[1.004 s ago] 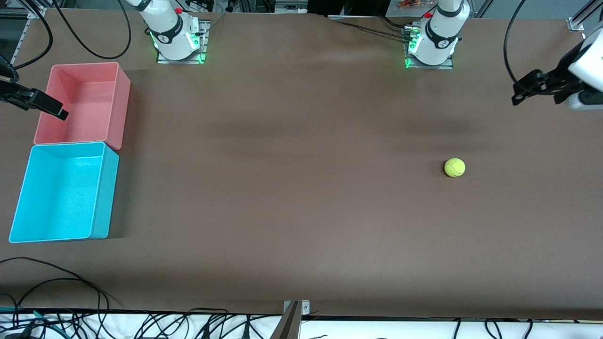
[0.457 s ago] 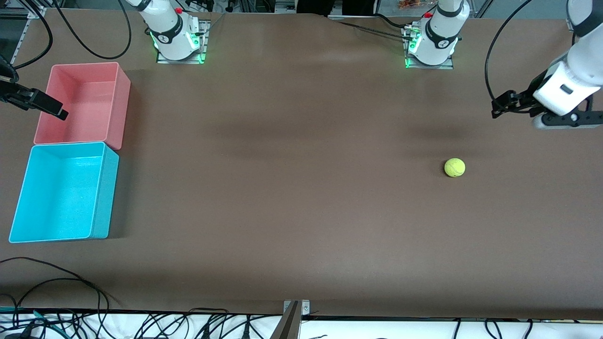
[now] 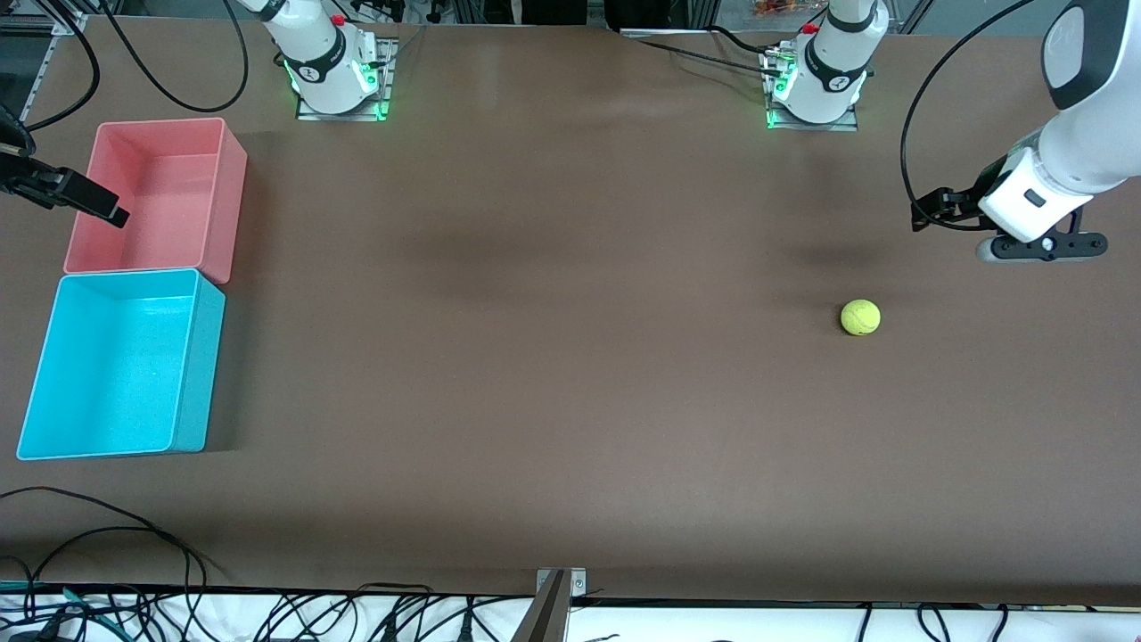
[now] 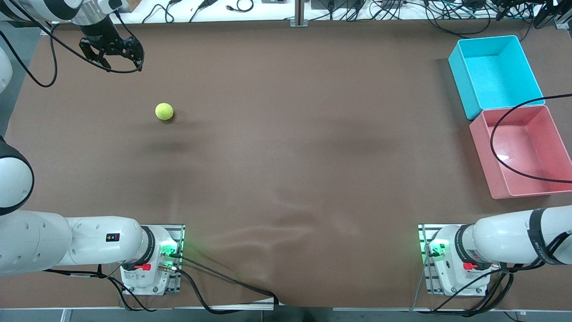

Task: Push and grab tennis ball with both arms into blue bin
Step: 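Move the left gripper down beside the tennis ball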

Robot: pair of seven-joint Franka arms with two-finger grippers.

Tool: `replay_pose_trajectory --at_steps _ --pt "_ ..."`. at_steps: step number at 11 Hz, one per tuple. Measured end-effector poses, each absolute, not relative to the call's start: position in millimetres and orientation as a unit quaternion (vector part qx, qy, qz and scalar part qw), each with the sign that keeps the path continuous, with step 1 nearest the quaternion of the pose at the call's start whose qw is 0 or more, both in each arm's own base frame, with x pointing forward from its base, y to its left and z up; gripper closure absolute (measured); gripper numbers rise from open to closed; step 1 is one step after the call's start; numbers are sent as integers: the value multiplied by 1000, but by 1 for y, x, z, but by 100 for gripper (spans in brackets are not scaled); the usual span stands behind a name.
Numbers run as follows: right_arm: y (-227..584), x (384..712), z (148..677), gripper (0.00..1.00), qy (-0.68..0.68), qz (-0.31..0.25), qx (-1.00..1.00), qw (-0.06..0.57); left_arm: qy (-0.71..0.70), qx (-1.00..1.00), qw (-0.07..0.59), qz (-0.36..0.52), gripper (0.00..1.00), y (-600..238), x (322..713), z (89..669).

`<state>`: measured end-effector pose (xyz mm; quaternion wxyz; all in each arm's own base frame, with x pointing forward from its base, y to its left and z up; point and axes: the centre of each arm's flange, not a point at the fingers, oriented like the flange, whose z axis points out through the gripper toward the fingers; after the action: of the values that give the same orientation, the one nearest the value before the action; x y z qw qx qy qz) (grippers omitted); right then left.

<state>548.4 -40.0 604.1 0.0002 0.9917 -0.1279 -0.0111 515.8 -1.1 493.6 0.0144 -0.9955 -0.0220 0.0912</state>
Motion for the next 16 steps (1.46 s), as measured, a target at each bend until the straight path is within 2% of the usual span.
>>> replay_pose_trajectory --at_steps 4,8,16 --pt "-40 548 604 0 -128 -11 992 0 -32 -994 13 103 0 10 519 466" --pt "-40 548 604 0 -128 -11 992 0 -38 -997 11 68 0 18 530 453" --pt "-60 547 610 0 -145 -5 989 -1 -46 -998 9 50 0 27 516 394"
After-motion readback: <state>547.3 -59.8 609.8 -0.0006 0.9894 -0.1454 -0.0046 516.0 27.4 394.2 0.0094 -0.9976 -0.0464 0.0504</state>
